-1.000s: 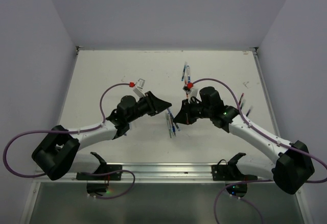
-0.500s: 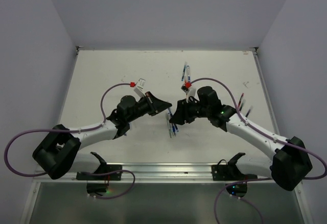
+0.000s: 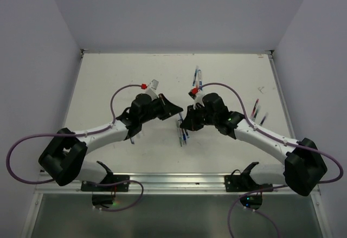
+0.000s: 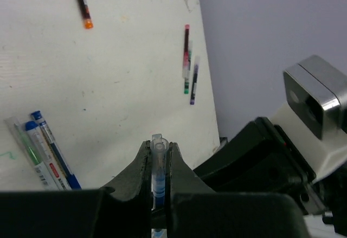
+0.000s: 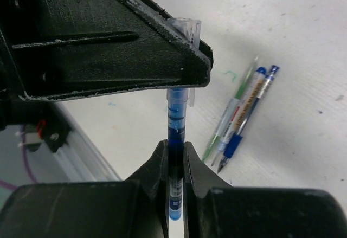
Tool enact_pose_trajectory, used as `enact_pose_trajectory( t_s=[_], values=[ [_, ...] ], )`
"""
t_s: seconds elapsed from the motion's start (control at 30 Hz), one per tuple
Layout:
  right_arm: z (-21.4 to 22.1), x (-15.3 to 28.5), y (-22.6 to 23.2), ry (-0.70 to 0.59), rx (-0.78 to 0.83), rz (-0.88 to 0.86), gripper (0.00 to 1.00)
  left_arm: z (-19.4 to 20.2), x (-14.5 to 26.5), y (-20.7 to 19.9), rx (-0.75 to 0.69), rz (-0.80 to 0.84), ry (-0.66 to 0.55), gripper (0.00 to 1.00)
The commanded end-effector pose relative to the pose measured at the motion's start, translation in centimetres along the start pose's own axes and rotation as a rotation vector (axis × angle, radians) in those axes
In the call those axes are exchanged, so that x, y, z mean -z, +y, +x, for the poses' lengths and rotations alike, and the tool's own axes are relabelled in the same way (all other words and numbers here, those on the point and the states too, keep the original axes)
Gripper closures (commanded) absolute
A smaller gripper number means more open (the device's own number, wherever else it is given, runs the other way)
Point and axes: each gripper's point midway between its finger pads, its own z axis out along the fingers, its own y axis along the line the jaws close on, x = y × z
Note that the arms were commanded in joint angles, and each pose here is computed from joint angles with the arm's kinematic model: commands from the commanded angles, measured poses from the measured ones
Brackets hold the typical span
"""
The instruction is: Open the pen caps
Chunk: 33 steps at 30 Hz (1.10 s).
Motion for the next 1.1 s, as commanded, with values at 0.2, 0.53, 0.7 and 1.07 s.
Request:
enact_pose_trajectory(
  t_s=[0.2, 0.53, 0.7, 1.07],
  values=[
    [3.2, -0.3, -3.3, 0.035, 0.13, 0.384, 1.0, -13.7, 0.0, 0.6, -0.045, -0.298, -0.364, 1.0],
    [3.1, -0.6, -5.4, 0.058, 0.1, 0.506, 1.0, -14.3, 6.5, 6.5, -0.16, -0.53, -0.377, 1.0],
    [3.2, -2.1, -7.1, 0.069, 0.042, 0.527, 1.0, -10.8, 9.7, 10.4, -0.252, -0.652, -0.279, 1.0],
    [3.5, -4.3, -9.4, 0.082, -0.05, 0.491, 0.93, -6.5, 16.8, 17.7, -0.167, -1.006, -0.26, 1.0]
  ],
)
